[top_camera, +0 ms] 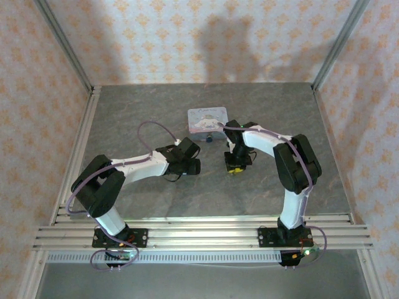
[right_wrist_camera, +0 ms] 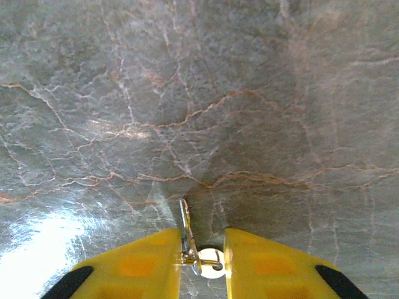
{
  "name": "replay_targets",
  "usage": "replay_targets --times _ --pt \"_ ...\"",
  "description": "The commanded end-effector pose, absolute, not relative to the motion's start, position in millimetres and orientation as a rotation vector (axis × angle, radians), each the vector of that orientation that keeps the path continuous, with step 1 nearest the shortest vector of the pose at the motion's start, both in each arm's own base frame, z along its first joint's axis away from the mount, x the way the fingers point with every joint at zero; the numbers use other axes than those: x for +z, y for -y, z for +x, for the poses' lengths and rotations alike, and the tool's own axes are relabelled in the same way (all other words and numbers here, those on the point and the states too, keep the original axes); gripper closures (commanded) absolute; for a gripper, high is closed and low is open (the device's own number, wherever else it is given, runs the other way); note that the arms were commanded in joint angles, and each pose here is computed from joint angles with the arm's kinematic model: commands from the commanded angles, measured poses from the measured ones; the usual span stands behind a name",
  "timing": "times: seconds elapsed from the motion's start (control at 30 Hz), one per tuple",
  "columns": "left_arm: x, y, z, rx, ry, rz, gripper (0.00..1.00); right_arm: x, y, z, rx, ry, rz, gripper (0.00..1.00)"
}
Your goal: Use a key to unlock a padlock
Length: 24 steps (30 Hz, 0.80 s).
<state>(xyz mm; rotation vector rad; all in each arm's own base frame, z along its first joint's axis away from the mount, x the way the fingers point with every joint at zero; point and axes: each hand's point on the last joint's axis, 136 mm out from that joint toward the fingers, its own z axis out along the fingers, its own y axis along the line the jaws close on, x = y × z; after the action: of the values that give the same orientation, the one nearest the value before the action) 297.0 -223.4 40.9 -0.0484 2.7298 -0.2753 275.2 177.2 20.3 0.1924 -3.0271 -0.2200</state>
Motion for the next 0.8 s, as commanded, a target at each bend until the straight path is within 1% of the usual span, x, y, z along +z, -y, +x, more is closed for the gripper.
replay_targets --times 0.0,0.17,0.23,0.3,0.47,0.6,0.7,0.77 --pt "45 219 297 -0.240 -2.706 -0.075 0.34 18 -178 276 -0.202 3.022 0.217 0.80" --pt "50 216 297 -0.233 -2.691 -0.079 0.34 20 -178 279 -0.209 3.045 0.211 0.95" --pt "53 215 297 -0.233 -2.678 -0.084 0.35 24 -181 281 -0.238 3.063 0.212 0.99" --pt "58 213 299 -0.232 -2.662 -0.103 0.36 29 -185 283 -0.283 3.086 0.212 1.00" --pt "76 208 299 -0.231 -2.621 -0.093 0.45 52 -199 290 -0.449 3.153 0.239 1.00" --pt "98 205 297 -0.257 -2.573 -0.054 0.44 83 -214 299 -0.650 3.234 0.259 1.00" --pt "120 207 294 -0.322 -2.520 -0.016 0.44 120 -233 304 -0.922 3.271 0.303 1.00" --pt "137 212 292 -0.397 -2.467 0.021 0.44 150 -246 306 -1.152 3.282 0.357 1.00"
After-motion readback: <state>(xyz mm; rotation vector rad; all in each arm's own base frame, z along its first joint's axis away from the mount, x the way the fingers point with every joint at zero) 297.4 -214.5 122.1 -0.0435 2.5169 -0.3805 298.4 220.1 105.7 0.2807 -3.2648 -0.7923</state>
